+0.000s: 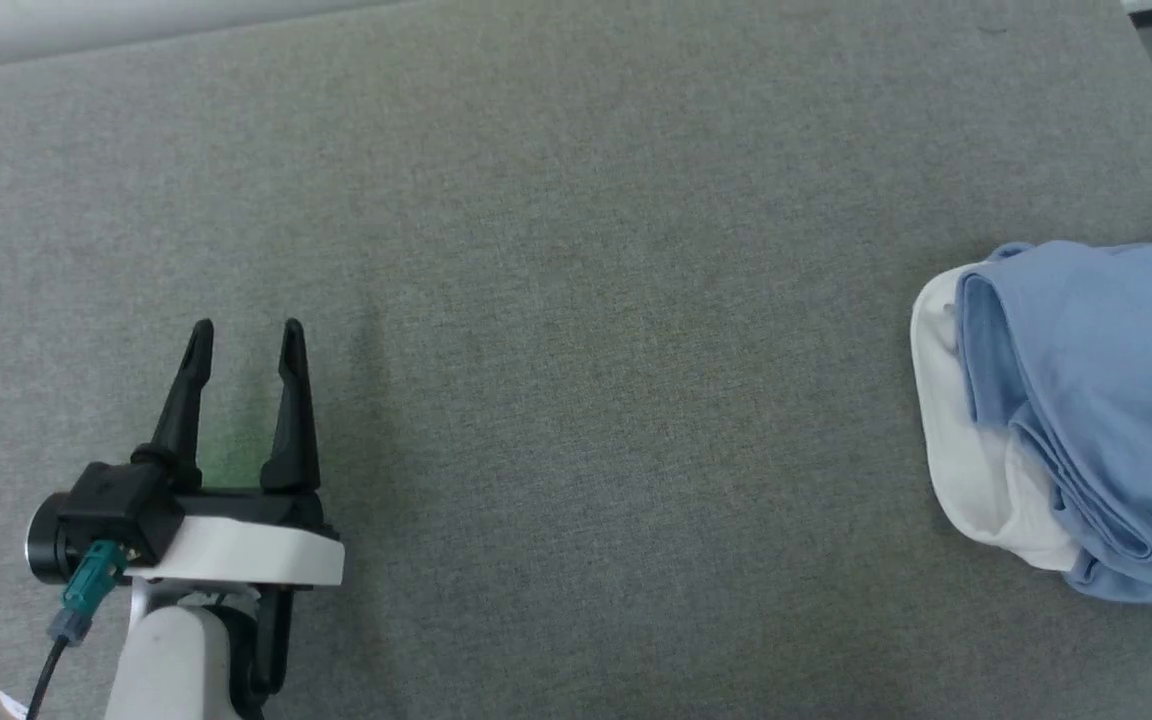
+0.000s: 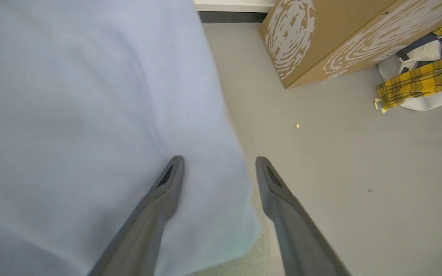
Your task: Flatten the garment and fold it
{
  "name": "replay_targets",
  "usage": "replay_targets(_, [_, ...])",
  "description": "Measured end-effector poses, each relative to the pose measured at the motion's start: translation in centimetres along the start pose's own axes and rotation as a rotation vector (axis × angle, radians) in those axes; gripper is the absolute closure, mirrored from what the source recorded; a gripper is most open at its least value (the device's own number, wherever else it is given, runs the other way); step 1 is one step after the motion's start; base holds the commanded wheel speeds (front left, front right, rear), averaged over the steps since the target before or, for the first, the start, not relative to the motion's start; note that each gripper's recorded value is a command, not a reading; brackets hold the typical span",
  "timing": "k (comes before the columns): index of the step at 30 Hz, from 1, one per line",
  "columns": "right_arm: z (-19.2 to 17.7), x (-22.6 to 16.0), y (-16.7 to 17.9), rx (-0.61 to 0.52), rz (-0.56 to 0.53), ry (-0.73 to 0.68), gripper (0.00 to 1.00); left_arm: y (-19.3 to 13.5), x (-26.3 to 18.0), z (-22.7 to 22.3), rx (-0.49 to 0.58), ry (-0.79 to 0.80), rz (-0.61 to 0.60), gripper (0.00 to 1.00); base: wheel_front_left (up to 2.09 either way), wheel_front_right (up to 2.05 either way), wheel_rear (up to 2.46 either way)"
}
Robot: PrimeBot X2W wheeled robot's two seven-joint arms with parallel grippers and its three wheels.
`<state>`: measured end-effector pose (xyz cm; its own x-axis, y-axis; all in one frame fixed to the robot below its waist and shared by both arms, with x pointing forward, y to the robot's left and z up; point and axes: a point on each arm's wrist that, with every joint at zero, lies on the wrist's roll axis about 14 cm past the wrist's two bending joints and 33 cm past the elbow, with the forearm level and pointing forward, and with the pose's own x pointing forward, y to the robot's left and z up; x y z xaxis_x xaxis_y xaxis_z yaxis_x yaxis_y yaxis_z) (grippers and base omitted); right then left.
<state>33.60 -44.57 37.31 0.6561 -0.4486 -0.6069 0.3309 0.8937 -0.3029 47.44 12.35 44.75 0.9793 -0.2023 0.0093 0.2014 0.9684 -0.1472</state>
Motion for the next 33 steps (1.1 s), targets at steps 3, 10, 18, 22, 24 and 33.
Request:
replay_targets(3, [-0.7,-1.0,-2.2,0.006,-0.058,-0.024,0.00,0.0,-0.5,0.7,0.002,-0.011,0.005,0.00,0.00,0.00,0.00])
replay_targets(10, [0.7,-3.8,-0.9,0.044,-0.037,-0.212,0.00,0.9,-3.6,2.3,0.013,-0.018,0.053,0.00,0.00,0.00,0.00])
replay_targets(18, [5.9,-8.6,7.1,0.132,0.148,-0.471,0.00,2.0,-7.0,4.3,0.040,-0.048,0.112,0.00,0.00,0.00,0.00])
replay_targets(22, [8.5,-10.8,12.5,0.167,0.285,-0.544,0.00,3.4,-8.4,5.5,0.068,-0.073,0.157,0.00,0.00,0.00,0.00])
replay_targets(24, [10.2,-12.0,14.7,0.185,0.346,-0.595,0.00,4.4,-9.0,6.1,0.080,-0.083,0.183,0.00,0.00,0.00,0.00])
replay_targets(33, [13.7,-17.1,21.6,0.219,0.565,-0.740,0.00,8.0,-12.3,6.7,0.132,-0.079,0.291,0.00,0.00,0.00,0.00])
